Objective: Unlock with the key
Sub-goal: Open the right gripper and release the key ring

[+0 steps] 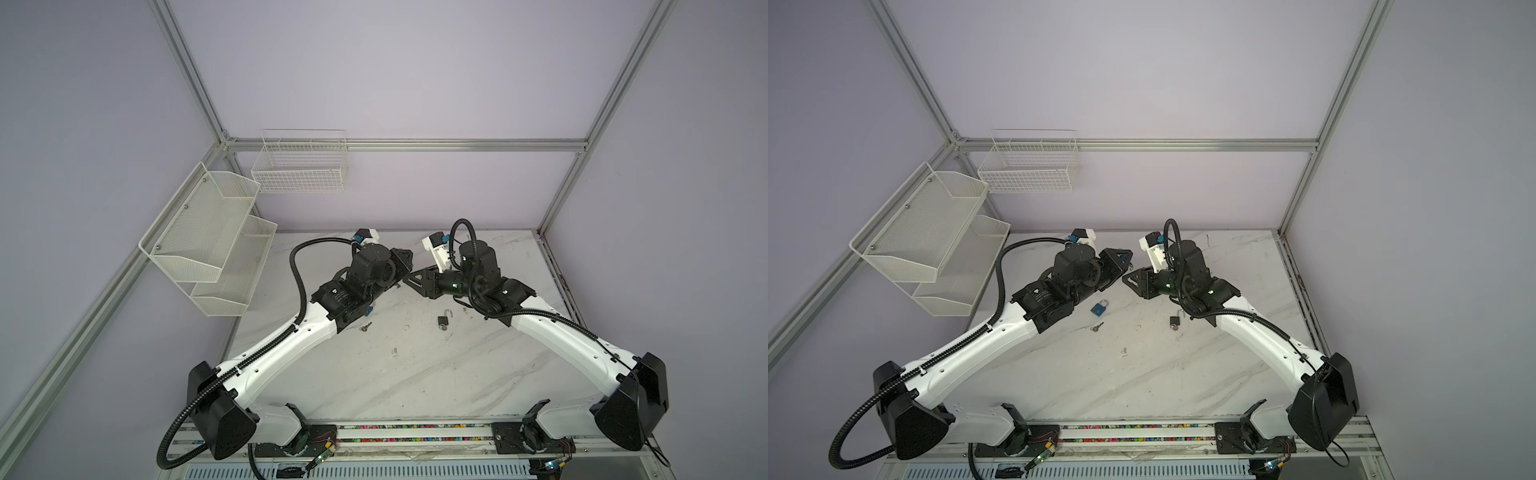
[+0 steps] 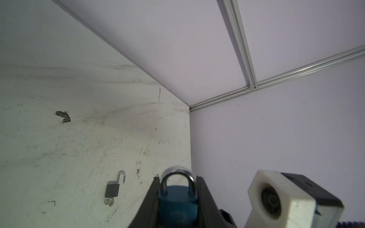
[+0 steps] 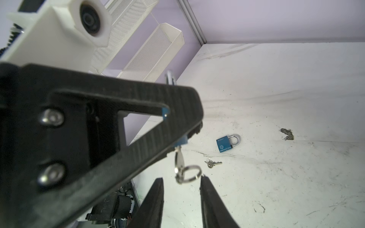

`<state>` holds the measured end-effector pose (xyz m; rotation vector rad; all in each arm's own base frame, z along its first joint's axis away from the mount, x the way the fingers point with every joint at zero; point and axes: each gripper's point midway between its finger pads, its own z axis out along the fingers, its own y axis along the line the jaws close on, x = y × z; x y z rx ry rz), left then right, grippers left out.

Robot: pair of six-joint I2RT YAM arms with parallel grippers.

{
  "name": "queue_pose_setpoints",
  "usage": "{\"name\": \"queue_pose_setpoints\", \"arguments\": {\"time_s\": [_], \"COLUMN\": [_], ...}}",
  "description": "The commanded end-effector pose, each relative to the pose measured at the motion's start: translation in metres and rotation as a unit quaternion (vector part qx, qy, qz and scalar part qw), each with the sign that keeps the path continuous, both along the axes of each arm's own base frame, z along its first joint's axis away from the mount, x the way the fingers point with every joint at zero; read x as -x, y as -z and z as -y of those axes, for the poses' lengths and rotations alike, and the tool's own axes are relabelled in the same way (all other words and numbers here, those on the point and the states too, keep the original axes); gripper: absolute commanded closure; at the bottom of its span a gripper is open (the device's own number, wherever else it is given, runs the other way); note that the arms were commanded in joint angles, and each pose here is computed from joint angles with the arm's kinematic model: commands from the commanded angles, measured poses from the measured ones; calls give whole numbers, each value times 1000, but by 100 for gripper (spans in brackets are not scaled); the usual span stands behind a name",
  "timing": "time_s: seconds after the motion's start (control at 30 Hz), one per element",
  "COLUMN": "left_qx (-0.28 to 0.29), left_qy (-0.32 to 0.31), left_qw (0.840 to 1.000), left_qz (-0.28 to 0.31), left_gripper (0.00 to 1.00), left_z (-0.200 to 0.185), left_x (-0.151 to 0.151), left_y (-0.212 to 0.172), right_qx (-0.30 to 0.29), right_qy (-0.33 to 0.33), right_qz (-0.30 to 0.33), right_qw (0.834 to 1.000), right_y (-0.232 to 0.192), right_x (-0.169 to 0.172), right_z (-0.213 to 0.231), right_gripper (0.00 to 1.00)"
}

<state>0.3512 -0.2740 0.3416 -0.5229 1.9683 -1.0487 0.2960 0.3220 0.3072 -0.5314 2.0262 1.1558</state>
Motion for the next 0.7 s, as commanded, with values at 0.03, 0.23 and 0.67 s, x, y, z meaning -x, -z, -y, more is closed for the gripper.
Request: {"name": "queue_pose_setpoints", "arguments": {"time_s": [0.03,0.23,0.67], "left_qx": [13,18,21], "left_qy": [-15,-13,-9], "left_qw": [999,999,999], "left_qz": [44,45,46], "left_gripper": [94,94,94], "left_z": [-12,-11,-9], "left_x": [2,2,2], "left_y": [-27,-26,-26], "right_qx": [-21,-24,-53], "right_qy": [18,59,52], "right_qz": [44,50,54], "right_qw": [999,997,996], "right_y": [-29,-38,-50], "right_x": [1,-13,-18], "right_z": [11,18,10], "right_gripper": [61,60,68]}}
